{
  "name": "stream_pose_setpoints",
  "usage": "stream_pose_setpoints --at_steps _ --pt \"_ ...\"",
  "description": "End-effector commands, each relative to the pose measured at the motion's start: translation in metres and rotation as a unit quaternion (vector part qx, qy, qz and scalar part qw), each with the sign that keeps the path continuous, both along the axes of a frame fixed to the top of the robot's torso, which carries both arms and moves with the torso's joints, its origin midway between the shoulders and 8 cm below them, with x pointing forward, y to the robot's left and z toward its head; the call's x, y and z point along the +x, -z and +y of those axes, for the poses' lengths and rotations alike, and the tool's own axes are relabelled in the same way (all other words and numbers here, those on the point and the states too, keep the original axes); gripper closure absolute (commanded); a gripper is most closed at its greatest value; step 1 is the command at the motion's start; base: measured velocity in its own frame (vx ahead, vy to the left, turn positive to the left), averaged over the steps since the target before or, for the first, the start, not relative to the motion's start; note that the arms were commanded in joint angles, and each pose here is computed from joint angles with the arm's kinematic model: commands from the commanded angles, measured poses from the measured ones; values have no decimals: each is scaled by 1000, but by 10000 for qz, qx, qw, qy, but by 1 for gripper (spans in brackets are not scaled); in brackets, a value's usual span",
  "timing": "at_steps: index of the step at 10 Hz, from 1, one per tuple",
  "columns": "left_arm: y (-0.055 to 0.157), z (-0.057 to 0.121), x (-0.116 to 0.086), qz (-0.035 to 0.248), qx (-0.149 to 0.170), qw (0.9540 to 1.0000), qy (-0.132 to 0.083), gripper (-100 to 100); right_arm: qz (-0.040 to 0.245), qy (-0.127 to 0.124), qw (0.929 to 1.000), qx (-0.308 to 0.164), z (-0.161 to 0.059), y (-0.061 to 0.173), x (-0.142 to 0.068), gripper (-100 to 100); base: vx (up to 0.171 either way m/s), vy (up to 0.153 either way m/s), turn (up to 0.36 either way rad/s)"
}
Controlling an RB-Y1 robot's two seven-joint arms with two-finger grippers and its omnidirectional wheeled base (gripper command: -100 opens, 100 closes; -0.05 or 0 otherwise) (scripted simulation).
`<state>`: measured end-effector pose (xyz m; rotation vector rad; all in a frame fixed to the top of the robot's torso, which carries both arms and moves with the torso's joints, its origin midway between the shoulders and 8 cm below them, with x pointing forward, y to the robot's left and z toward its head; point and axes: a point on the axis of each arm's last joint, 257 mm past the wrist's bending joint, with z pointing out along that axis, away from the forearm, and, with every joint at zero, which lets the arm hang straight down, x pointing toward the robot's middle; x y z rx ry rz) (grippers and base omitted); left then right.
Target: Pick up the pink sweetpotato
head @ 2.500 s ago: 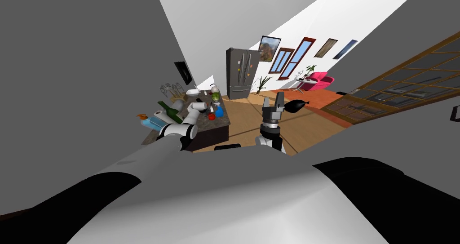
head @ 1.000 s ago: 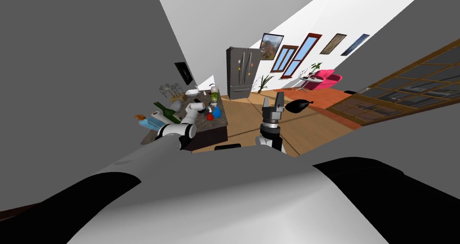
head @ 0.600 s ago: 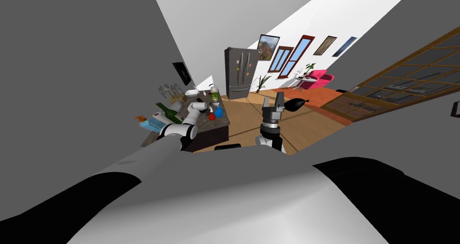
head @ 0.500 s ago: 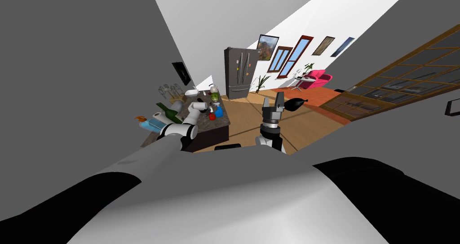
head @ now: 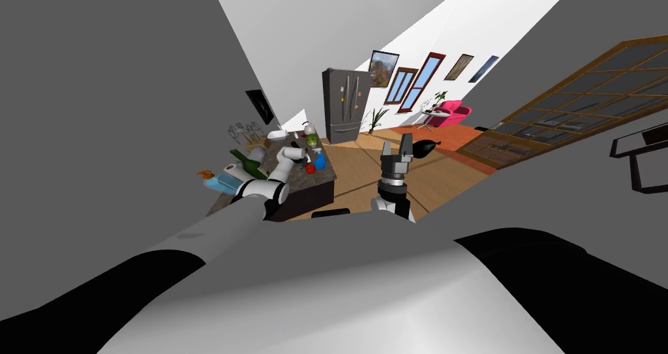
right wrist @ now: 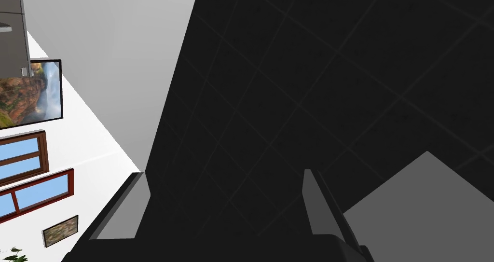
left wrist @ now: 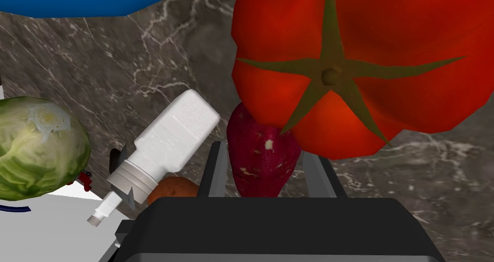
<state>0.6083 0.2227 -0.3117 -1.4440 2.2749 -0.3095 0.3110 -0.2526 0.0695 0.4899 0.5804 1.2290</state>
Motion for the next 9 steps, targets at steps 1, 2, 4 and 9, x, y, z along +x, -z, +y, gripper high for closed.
stream_pose_setpoints --at_steps 1,2,4,9 --pt "-1 -4 0 3 -26 10000 -92 100 0 0 10000 0 0 0 0 0 -23 69 -70" --pt "-3 -12 -1 -3 0 9999 -127 100 0 0 10000 0 0 0 0 0 -39 97 -91" --pt "-5 -20 -2 -14 -1 9998 -211 100 0 0 10000 0 0 0 0 0 -17 95 -80" --pt "-7 -28 -4 -27 -23 9995 -322 0 0 0 10000 1 0 0 0 0 -20 57 -52"
